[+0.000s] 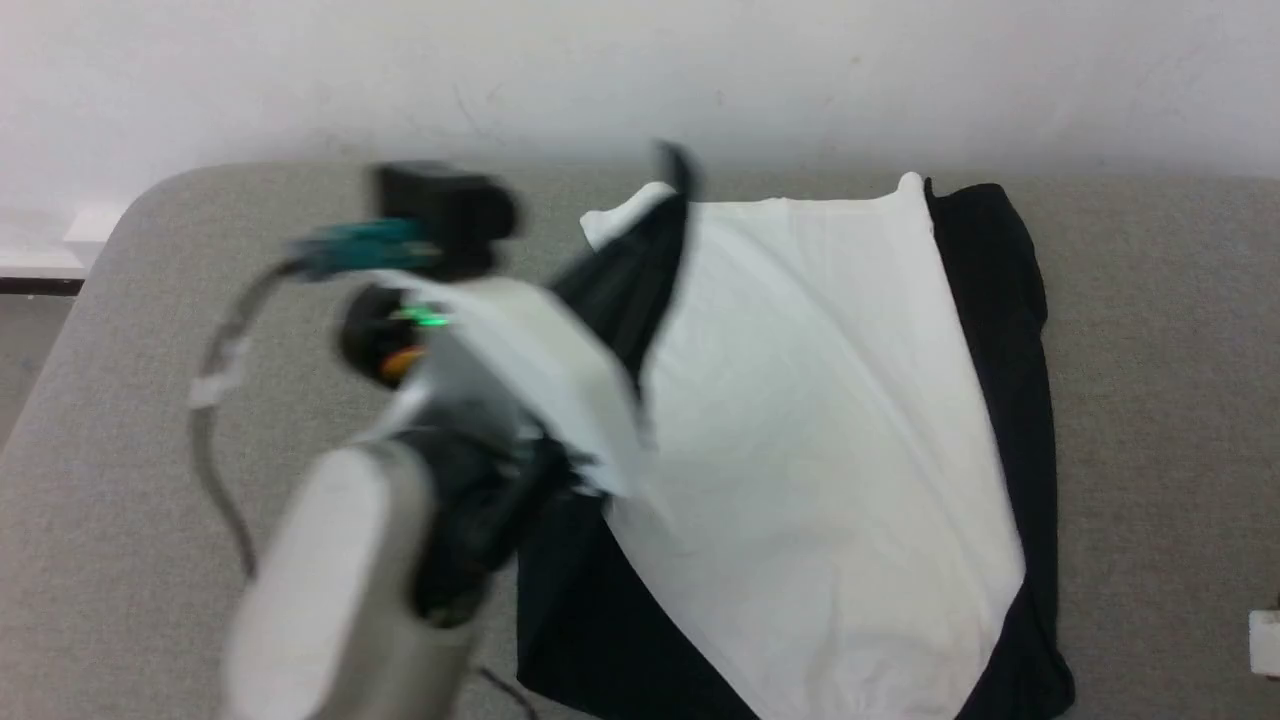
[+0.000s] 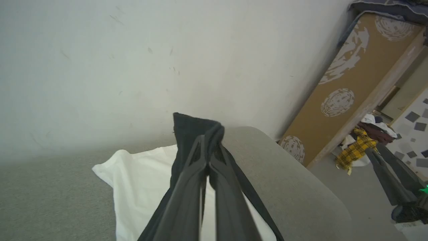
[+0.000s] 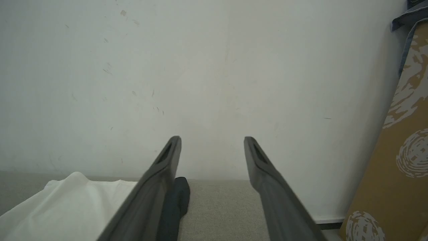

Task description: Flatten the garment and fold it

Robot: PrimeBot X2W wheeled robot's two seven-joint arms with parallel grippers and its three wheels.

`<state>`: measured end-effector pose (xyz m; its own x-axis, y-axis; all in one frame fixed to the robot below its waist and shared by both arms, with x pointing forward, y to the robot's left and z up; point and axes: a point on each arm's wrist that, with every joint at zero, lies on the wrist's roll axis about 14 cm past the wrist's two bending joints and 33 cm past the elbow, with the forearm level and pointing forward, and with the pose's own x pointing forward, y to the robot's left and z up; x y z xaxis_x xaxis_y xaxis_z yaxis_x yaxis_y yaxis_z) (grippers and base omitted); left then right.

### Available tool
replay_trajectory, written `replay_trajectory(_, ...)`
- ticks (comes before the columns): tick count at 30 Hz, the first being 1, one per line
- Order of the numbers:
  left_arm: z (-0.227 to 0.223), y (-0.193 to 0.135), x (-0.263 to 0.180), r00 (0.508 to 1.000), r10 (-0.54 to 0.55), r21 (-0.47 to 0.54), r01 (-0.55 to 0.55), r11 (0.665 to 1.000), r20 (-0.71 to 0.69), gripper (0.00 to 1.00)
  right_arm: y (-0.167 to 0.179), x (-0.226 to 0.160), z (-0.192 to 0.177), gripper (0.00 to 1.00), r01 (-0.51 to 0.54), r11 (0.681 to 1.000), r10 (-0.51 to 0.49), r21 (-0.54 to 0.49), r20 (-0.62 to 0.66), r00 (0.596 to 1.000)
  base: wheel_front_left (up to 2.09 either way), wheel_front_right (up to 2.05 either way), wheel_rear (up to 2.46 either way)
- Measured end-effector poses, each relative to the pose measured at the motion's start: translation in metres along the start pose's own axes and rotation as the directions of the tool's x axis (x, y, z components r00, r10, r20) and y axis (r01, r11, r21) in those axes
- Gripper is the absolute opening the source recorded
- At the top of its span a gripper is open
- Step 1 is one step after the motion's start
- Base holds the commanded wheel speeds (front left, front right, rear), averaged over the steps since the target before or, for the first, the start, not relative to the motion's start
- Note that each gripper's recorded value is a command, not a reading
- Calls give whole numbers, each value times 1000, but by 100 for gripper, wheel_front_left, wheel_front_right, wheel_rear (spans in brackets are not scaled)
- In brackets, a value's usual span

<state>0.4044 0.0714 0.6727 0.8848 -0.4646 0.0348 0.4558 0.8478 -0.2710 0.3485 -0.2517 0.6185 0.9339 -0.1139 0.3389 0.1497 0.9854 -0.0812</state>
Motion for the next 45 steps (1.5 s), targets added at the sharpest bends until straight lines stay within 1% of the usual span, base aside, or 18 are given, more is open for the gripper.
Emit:
replay_trajectory(3, -25, -44, 24, 991, -116, 25, 118, 993, -69, 0, -3, -1, 5, 100, 9, 1000, -9, -12, 4, 1000, 0, 0, 0)
replay_trajectory(6, -57, -75, 40, 972, -197, 24, 202, 979, -125, 0, -9, -1, 8, 100, 27, 999, -27, -25, 6, 1000, 0, 0, 0)
replay_trajectory(9, -99, -96, 47, 948, -251, -7, 254, 967, -198, 0, -16, -6, 8, 100, 45, 998, -46, -34, -6, 999, 0, 0, 0)
replay_trajectory(11, -123, -117, 44, 920, -312, -85, 300, 950, -235, 0, -19, -10, 7, 100, 55, 998, -56, -38, -16, 998, 0, 0, 0)
replay_trajectory(14, -159, -144, 39, 881, -366, -142, 338, 930, -299, 0, -25, -16, 7, 100, 74, 996, -75, -49, -27, 997, 0, 0, 0)
replay_trajectory(16, -179, -156, 38, 856, -388, -160, 354, 921, -343, 0, -32, -20, 8, 100, 95, 994, -97, -61, -33, 995, 0, 0, 0)
replay_trajectory(18, -191, -165, 40, 842, -401, -186, 356, 916, -361, 0, -39, -24, 7, 100, 113, 991, -116, -73, -41, 992, 0, 0, 0)
replay_trajectory(20, -201, -171, 44, 832, -409, -189, 363, 912, -375, 0, -44, -27, 5, 100, 131, 988, -135, -83, -52, 989, 0, 0, 0)
replay_trajectory(24, -229, -167, 56, 813, -383, -144, 357, 923, -439, 0, -48, -29, -3, 100, 144, 986, -151, -84, -74, 986, 0, 0, 0)
replay_trajectory(27, -267, -160, 52, 758, -356, -107, 358, 928, -546, 0, -50, -28, -9, 100, 152, 984, -160, -89, -86, 983, 0, 0, 0)
replay_trajectory(32, -323, -134, 39, 637, -269, -60, 330, 942, -722, 0, -56, -27, -24, 100, 170, 980, -182, -102, -122, 976, 0, 0, 0)
replay_trajectory(35, -339, -127, 35, 596, -249, -52, 327, 943, -764, 0, -59, -27, -34, 100, 177, 978, -193, -112, -146, 970, 0, 0, 0)
replay_trajectory(36, -342, -127, 35, 588, -250, -56, 328, 943, -769, 2, -59, -26, -36, 100, 177, 978, -194, -114, -152, 969, 0, 0, 0)
replay_trajectory(38, -343, -129, 34, 582, -259, -68, 330, 942, -771, 88, -59, -25, -39, 100, 175, 978, -193, -116, -157, 969, 0, 0, 0)
replay_trajectory(39, -343, -130, 34, 582, -267, -73, 334, 940, -768, 100, -58, -24, -40, 100, 172, 978, -189, -115, -159, 969, 0, 0, 0)
replay_trajectory(45, -329, -142, 30, 589, -316, -142, 323, 936, -744, 100, -49, -18, -40, 100, 147, 984, -161, -100, -147, 976, 0, 0, 0)
